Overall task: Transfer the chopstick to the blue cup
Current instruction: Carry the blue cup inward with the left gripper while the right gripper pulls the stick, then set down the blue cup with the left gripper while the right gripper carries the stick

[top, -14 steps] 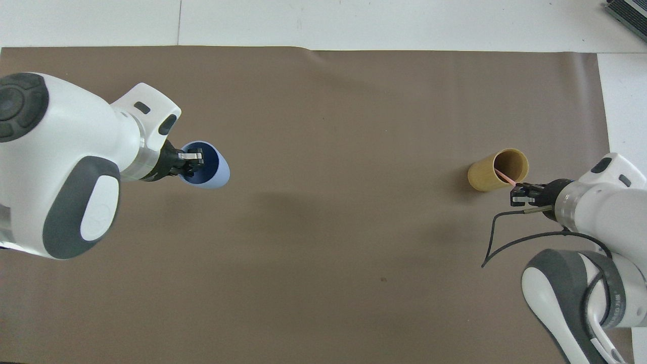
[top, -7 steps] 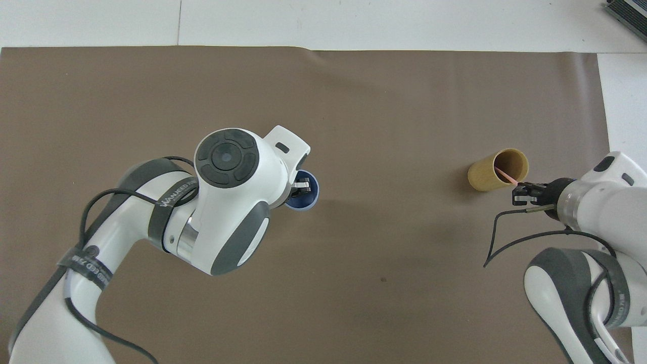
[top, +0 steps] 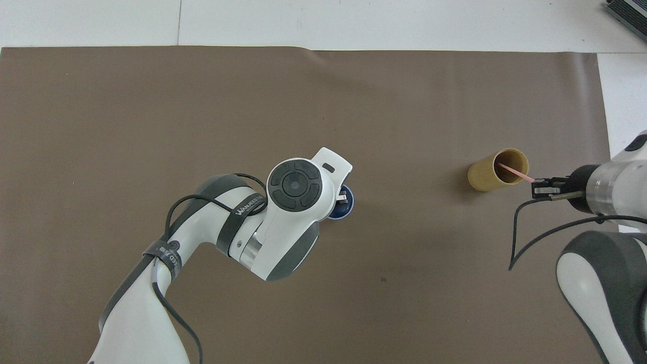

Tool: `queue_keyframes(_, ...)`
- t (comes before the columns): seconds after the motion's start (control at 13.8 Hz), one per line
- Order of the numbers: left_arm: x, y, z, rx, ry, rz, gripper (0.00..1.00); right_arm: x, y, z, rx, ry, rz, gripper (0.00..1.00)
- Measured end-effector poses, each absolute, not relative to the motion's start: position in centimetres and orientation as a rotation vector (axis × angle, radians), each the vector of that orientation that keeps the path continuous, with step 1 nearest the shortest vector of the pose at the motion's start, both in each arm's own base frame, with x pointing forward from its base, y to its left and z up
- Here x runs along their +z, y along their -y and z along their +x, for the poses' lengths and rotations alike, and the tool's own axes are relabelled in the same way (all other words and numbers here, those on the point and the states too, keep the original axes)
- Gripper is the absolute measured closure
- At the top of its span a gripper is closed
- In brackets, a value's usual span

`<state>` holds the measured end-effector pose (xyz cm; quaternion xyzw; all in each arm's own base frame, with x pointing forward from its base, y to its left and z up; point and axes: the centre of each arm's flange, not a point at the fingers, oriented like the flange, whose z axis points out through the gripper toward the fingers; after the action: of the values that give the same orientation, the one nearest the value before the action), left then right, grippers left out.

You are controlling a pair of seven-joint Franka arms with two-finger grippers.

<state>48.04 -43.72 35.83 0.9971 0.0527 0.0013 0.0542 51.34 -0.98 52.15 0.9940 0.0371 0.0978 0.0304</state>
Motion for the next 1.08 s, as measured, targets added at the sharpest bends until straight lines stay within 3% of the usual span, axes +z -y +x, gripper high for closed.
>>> queue_keyframes(0.36,35.4,44.4,47.9,0.011,-0.188,3.022,0.95,55.8,1.0,52.0,0.237,-0.106,3.075,0.92)
queue_keyframes(0.43,35.4,44.3,48.0,0.010,-0.205,3.021,0.90,56.3,1.0,52.1,0.228,-0.106,3.077,0.92)
queue_keyframes(0.79,36.1,43.7,48.6,0.014,-0.242,3.019,0.34,58.7,0.6,52.0,0.121,-0.044,3.093,0.92)
queue_keyframes(1.01,40.7,40.1,50.7,0.024,-0.309,3.019,0.00,60.0,-0.6,51.6,0.031,0.054,3.098,0.92)
queue_keyframes(1.08,42.5,38.1,51.4,0.026,-0.315,3.020,0.00,60.4,-1.0,51.4,0.009,0.090,3.096,0.92)
